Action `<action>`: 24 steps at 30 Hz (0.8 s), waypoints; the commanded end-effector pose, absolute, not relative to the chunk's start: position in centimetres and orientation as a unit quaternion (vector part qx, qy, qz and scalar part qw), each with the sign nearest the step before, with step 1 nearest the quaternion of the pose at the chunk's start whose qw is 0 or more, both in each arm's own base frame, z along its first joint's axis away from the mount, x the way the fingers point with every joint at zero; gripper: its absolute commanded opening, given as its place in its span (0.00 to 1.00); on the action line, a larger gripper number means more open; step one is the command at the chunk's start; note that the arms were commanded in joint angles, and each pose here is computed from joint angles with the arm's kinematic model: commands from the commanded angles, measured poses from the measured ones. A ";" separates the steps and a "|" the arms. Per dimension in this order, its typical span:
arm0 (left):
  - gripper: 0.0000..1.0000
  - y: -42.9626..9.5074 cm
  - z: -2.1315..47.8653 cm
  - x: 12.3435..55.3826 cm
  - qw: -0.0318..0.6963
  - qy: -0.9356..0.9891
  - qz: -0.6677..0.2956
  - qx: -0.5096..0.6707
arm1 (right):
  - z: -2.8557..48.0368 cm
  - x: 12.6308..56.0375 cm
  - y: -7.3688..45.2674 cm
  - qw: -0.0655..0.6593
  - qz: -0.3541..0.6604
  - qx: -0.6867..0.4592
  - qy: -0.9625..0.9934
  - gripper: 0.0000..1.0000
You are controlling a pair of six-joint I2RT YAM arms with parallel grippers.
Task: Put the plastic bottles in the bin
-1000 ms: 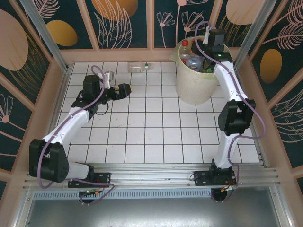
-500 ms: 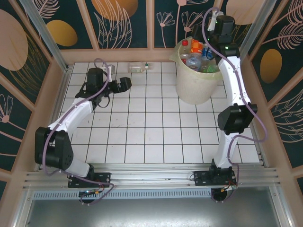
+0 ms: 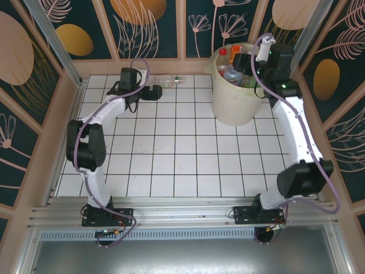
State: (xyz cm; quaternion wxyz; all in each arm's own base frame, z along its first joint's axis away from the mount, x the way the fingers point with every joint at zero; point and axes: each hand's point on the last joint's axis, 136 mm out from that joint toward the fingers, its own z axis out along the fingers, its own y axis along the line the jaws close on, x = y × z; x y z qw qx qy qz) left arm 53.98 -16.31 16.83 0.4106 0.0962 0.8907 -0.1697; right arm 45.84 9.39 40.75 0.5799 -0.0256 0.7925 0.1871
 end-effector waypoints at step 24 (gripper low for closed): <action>0.99 -16.5 13.8 64.5 0.438 0.883 -0.166 -0.041 | 42.8 32.7 19.9 0.601 0.308 -0.150 0.722 0.80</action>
